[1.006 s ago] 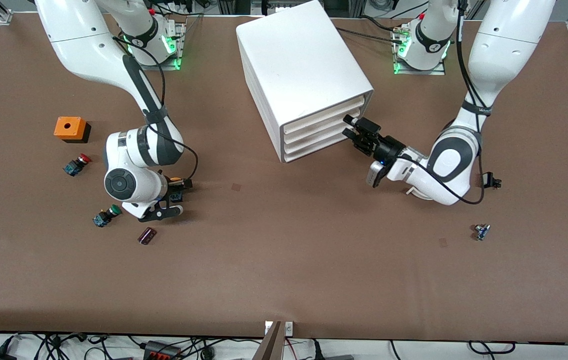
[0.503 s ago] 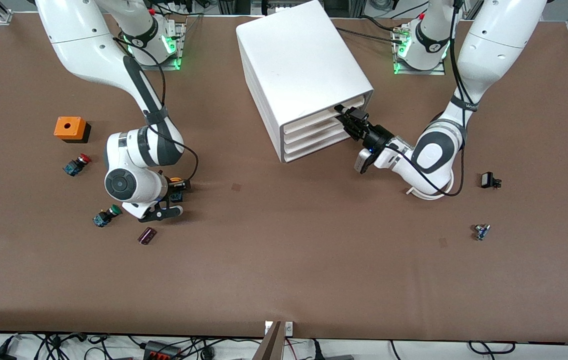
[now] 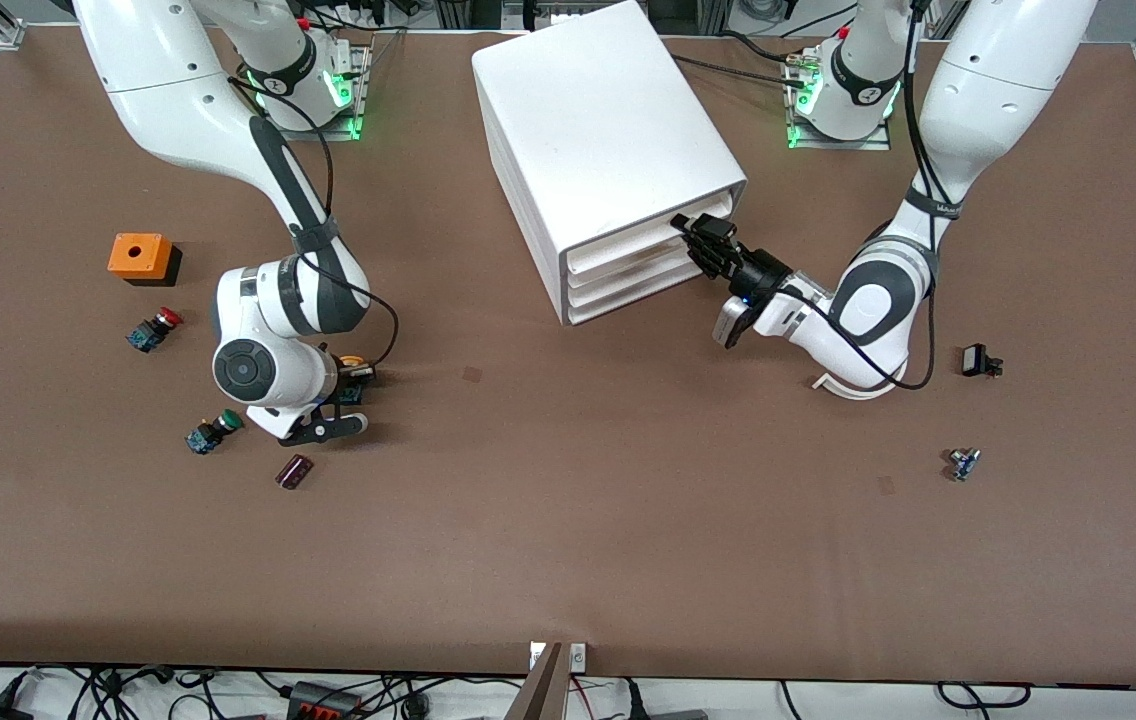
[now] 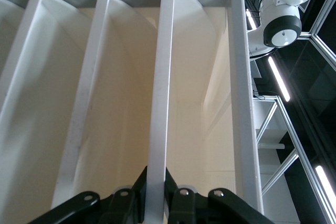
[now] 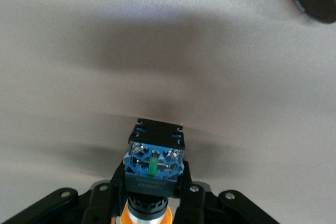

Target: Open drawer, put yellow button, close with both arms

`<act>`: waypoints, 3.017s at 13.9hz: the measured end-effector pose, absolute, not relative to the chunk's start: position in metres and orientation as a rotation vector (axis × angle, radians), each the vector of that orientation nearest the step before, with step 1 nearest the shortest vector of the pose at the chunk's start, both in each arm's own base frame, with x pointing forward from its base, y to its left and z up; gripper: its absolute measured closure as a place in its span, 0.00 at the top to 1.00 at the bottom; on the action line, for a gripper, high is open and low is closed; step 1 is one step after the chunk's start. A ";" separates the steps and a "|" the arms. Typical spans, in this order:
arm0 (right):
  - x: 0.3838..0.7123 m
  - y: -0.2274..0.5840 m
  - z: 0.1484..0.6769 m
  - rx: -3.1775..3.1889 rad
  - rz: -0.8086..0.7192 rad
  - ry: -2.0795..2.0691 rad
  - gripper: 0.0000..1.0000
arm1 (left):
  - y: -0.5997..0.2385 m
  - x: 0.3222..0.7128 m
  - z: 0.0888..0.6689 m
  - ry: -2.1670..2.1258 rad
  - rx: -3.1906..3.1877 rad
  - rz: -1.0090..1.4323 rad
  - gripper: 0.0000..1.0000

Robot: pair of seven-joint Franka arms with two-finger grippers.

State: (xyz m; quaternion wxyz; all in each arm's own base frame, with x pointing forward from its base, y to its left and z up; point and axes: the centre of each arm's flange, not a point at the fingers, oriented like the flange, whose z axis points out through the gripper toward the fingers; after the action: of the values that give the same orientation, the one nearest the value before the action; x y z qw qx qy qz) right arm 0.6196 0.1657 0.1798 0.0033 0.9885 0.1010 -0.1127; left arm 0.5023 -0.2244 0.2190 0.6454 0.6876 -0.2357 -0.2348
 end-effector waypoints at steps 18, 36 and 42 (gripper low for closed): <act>0.613 0.393 0.499 3.208 0.139 0.469 0.41 | -0.150 0.610 0.245 -0.463 1.760 -0.454 0.59; 0.473 0.613 0.420 3.274 0.301 0.587 0.41 | -0.074 0.672 0.406 0.045 2.980 -0.554 1.00; 0.466 0.620 0.399 3.254 0.261 0.605 0.47 | -0.082 0.683 0.397 0.074 2.997 -0.499 1.00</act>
State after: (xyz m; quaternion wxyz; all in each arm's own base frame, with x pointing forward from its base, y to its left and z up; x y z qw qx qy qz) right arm 0.4662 0.6203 0.3993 -0.0889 0.9762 0.1816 0.0782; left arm 0.6831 -0.0820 0.3975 0.0514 0.9848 0.0242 -0.1640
